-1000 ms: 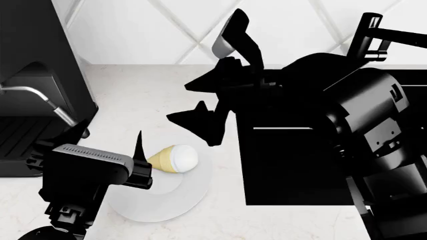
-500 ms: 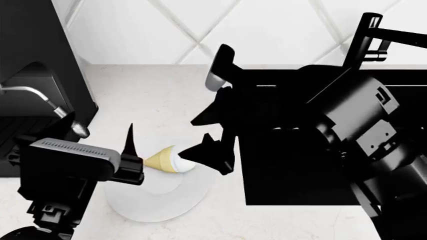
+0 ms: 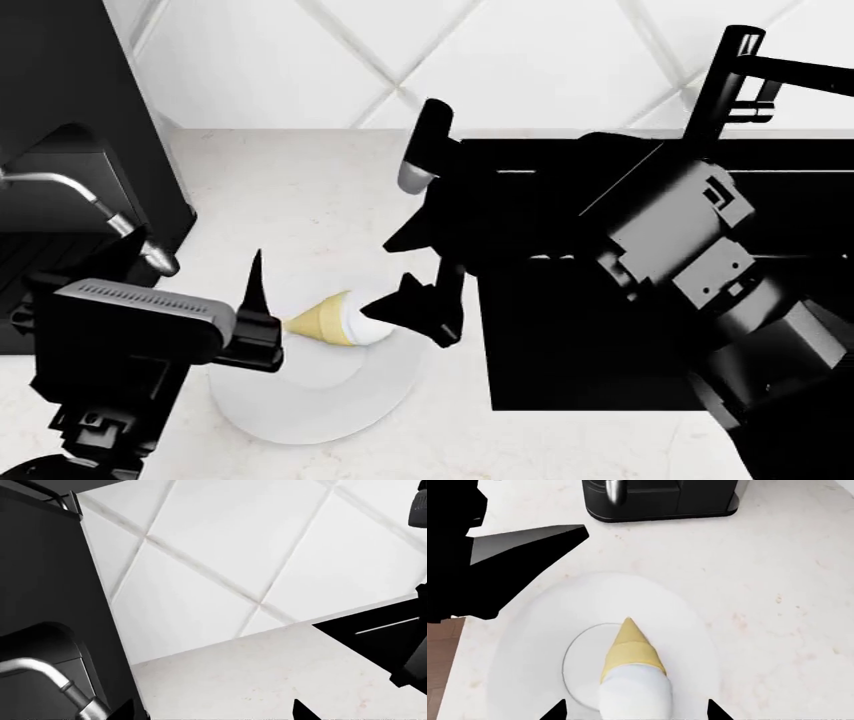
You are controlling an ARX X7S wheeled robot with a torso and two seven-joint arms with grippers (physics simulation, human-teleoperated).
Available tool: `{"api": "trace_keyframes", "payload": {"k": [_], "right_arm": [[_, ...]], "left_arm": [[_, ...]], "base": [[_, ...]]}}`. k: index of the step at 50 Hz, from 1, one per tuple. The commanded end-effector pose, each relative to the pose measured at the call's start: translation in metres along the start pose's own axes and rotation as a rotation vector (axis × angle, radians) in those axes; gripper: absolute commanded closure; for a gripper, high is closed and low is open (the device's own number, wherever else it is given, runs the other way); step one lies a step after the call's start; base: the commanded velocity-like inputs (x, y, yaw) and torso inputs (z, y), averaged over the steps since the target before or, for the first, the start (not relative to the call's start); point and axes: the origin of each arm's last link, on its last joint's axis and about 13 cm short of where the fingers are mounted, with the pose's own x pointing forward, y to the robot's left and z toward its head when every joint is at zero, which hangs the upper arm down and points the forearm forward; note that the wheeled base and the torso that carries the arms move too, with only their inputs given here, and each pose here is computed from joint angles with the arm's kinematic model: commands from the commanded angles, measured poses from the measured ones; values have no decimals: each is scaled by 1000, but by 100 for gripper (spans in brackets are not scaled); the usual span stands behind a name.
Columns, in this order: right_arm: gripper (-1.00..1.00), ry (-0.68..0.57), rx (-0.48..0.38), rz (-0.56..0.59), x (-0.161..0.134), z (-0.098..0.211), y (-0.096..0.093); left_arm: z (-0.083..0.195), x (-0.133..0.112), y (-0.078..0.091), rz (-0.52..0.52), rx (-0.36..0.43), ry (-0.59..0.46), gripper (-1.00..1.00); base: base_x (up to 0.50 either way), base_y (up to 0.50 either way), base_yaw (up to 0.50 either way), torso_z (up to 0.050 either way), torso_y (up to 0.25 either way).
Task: Move the dessert items from the plate to the tray.
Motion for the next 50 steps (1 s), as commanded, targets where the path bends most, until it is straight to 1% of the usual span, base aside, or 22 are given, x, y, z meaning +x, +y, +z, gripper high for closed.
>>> {"api": "trace_keyframes", "payload": {"k": [1, 4, 28, 50], "right_arm": [[-100, 42, -25, 0, 8, -2, -4], [-100, 49, -27, 0, 10, -4, -4], [-100, 50, -55, 18, 16, 2, -7], [-100, 84, -82, 33, 26, 2, -12]], "left_arm": [[-2, 0, 2, 12, -4, 7, -100], [4, 2, 5, 49, -65, -38, -100], [-2, 1, 2, 28, -60, -10, -100], [-4, 2, 3, 31, -65, -7, -100]], "base": [[0, 0, 0, 0, 0], [0, 0, 0, 0, 0], [0, 0, 0, 0, 0], [0, 0, 0, 0, 0]]}}
